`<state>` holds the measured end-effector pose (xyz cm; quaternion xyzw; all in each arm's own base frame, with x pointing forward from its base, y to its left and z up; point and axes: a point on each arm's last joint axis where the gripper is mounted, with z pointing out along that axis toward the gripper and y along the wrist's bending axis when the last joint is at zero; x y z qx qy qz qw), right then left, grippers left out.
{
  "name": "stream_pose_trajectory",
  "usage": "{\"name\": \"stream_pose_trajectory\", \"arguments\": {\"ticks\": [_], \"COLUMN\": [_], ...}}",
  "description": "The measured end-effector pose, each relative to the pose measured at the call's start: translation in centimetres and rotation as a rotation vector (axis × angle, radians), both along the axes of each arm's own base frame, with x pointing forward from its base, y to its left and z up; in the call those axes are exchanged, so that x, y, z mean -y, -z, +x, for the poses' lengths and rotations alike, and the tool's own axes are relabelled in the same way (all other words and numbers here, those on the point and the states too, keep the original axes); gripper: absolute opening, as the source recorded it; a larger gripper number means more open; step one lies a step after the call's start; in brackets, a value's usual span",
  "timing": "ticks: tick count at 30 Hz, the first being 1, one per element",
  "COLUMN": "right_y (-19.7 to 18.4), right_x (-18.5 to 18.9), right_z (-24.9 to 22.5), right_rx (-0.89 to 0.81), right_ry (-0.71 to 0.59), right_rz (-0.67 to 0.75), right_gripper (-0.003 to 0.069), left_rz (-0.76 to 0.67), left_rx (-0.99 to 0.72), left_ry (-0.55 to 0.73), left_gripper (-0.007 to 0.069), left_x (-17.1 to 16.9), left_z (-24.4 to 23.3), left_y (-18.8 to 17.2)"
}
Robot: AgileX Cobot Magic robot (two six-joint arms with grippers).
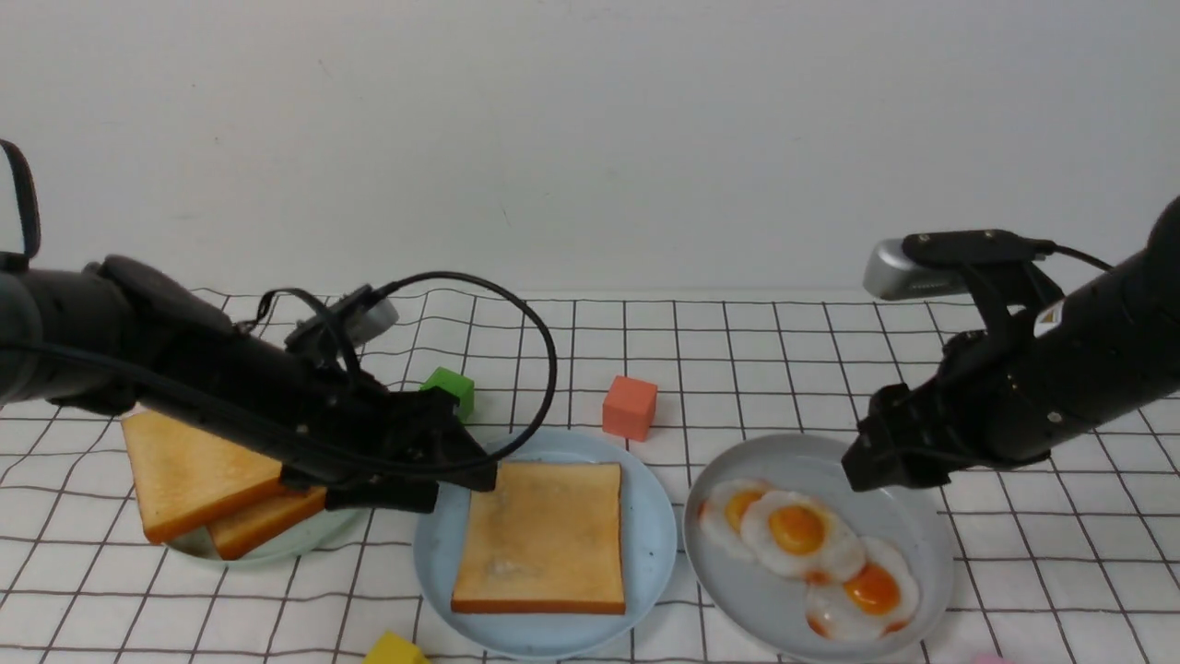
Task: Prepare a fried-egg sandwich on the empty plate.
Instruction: Use the left arm to put a slice of bread into the empty plate in the middle, then use the right arm to grab a fried egg
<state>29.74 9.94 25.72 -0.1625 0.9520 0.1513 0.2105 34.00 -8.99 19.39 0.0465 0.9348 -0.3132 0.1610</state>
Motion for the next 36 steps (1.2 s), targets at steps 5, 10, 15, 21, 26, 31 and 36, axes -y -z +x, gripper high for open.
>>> {"name": "stream_pose_trajectory", "arguments": {"ticks": [5,10,15,21,26,31,36], "right_y": [0.9,2.7,5.0,7.0,7.5,7.7,8.9], "right_x": [0.1,-0.4,-0.6,-0.7,-0.9,-1.0,-1.0], "right_z": [3.4,5.7,6.9,8.1,8.2,8.2,8.2], "right_rx": [-0.077,-0.068,-0.061,-0.033,-0.047,-0.056,-0.094], "right_ry": [-0.103,-0.258,-0.32,-0.3,-0.283,-0.282,-0.291], "right_rz": [-0.039,-0.086,-0.115,-0.125,-0.093,-0.088,-0.087], "right_gripper": [0.0455,0.0377,0.0266,0.0145,0.0132,0.0147,0.0175], "left_rz": [0.054,0.125,0.181,0.177,0.181,0.181,0.178], "left_rx": [0.14,0.339,0.436,0.452,0.47,0.508,0.515], "left_ry": [0.076,0.244,0.337,0.326,0.325,0.319,0.316], "left_gripper": [0.0493,0.0454,0.0366,0.0139,0.0001,-0.0013,-0.0013], "left_x": [0.5,3.5,4.8,4.1,3.8,3.4,3.3], "left_z": [-1.8,-7.4,-12.2,-15.0,-15.4,-16.0,-16.2], "left_y": [-6.6,-11.3,-11.8,-11.6,-11.9,-12.7,-12.9]}}
